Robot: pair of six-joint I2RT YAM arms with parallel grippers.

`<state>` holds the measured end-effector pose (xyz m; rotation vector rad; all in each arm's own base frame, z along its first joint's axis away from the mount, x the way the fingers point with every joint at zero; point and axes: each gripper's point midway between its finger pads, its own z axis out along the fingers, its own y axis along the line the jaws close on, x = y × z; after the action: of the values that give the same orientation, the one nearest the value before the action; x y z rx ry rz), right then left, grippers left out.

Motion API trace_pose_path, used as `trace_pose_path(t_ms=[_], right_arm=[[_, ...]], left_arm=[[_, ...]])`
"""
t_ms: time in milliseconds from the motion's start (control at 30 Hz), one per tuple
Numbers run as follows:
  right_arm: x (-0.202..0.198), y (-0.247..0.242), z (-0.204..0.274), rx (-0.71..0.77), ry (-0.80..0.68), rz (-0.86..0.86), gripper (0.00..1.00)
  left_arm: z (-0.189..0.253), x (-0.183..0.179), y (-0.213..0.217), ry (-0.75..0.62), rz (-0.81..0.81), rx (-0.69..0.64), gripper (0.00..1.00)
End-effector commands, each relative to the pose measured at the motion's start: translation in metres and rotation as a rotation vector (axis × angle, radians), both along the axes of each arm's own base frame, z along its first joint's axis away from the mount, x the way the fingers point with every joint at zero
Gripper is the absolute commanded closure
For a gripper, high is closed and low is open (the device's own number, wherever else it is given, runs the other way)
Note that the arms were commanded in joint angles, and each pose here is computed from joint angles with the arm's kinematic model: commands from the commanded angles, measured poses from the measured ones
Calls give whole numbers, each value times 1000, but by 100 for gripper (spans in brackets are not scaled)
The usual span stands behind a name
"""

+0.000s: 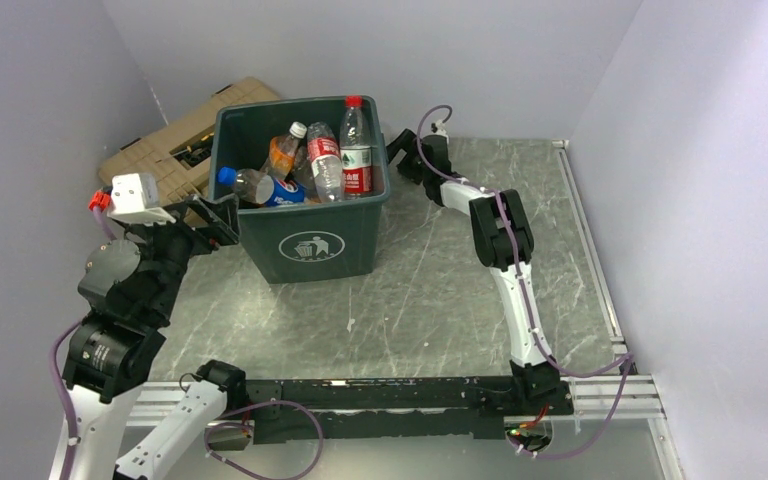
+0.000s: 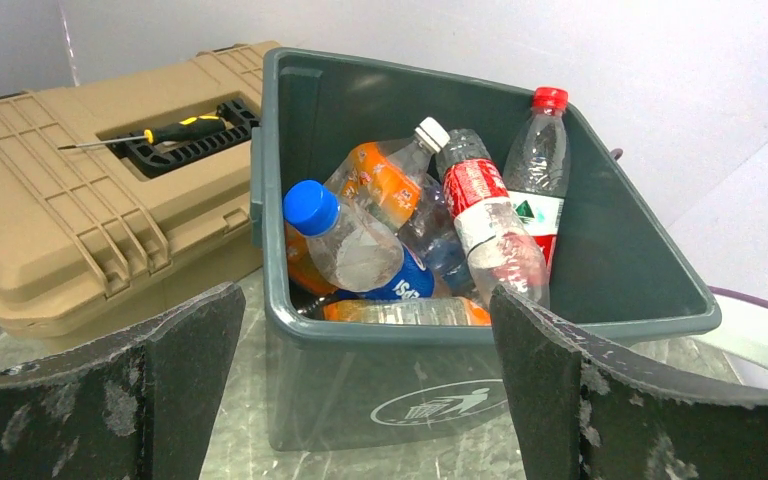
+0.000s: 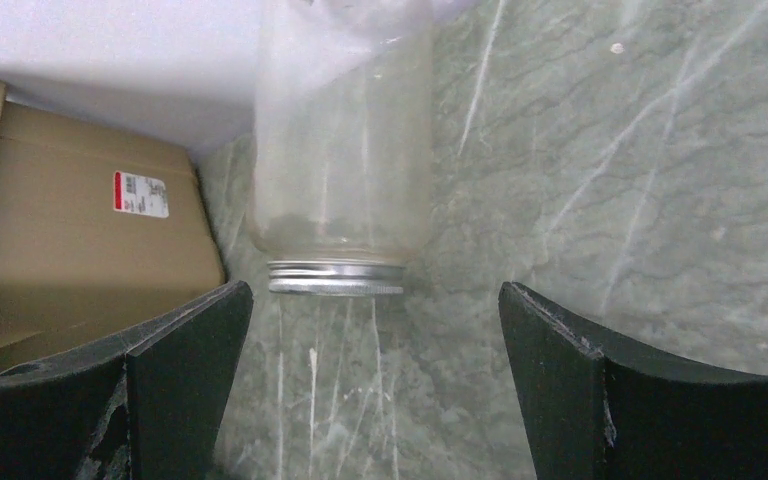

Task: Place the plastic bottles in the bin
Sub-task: Pick up the plastic bottle from the corner of the board.

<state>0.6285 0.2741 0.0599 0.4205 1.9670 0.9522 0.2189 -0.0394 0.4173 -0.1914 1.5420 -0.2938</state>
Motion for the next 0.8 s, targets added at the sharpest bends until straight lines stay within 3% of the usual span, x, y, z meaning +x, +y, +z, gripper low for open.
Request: trace_pose_path(t_ms=[0, 267, 767], right_arm=[[6, 15, 5, 41, 4, 22, 0], [14, 19, -6, 85, 52, -4, 1], [9, 18, -29, 105, 91, -17, 51]], left_arm=[[9, -4, 3, -18, 9, -1, 1], [8, -1, 1, -16, 2, -4, 2], [0, -9, 7, -20, 20, -8, 2]])
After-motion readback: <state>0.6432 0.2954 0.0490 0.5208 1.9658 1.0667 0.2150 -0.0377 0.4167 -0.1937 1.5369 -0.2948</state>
